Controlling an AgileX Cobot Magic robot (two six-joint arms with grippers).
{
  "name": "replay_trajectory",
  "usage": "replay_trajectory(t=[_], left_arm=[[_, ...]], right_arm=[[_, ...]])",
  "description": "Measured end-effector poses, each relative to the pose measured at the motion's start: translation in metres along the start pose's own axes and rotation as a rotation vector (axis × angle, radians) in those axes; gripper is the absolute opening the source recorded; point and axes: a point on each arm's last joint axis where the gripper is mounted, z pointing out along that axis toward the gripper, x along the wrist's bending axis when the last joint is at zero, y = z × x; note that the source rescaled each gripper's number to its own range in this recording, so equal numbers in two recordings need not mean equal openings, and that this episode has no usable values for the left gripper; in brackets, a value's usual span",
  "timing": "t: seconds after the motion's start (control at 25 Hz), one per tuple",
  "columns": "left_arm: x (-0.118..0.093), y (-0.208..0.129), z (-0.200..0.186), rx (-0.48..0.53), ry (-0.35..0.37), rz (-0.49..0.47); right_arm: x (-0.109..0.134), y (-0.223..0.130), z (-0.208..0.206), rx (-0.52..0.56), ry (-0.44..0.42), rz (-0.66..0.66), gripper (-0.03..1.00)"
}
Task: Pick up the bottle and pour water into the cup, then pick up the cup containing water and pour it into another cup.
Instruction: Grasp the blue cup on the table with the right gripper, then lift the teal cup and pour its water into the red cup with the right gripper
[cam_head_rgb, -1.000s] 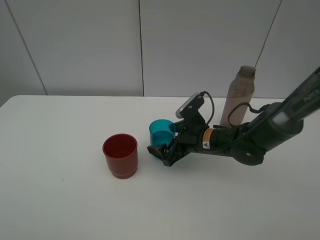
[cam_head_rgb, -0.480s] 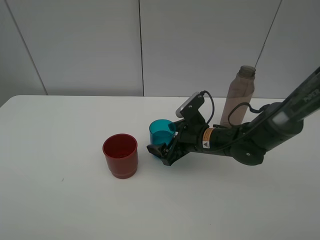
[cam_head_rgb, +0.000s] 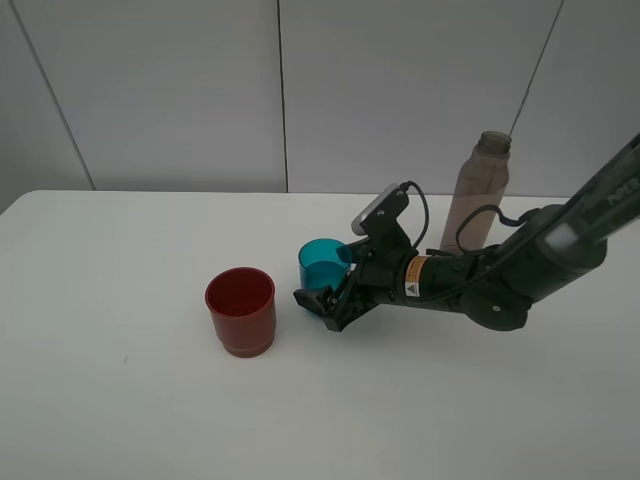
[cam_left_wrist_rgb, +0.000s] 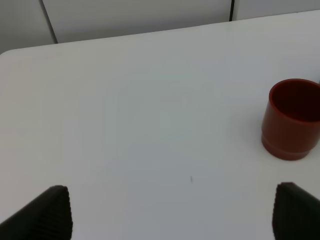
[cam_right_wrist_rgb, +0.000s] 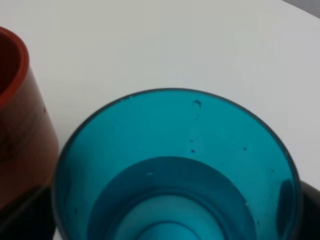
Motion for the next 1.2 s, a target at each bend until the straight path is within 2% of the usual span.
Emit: replay_trajectory(t=[0.16, 0.24, 0.28, 0.32, 0.4, 0.44, 1.2], left_arm=[[0.0, 0.0, 0.0, 0.0, 0.0, 0.0], [0.0, 0.0, 0.0, 0.0, 0.0, 0.0], [0.0, 0.0, 0.0, 0.0, 0.0, 0.0], [0.0, 0.0, 0.0, 0.0, 0.0, 0.0], [0.0, 0.0, 0.0, 0.0, 0.0, 0.0], [0.0, 0.0, 0.0, 0.0, 0.0, 0.0], [0.0, 0.0, 0.0, 0.0, 0.0, 0.0]], right_arm=[[0.0, 0.0001, 0.0, -0.001, 0.0, 0.0, 0.91], [0.0, 0.0003, 0.0, -0.004, 0.0, 0.0, 0.84], [0.0001, 0.0005, 0.0, -0.006, 0.001, 0.0, 0.76], [0.0001, 0.0006, 0.0, -0.006, 0.001, 0.0, 0.63], [0.0001, 0.0006, 0.0, -0.007, 0.001, 0.0, 0.25], [0.0001, 0.0006, 0.0, -0.007, 0.001, 0.001, 0.1], [-0.0003, 0.0018, -0.0007, -0.006, -0.002, -0.002, 0.1]])
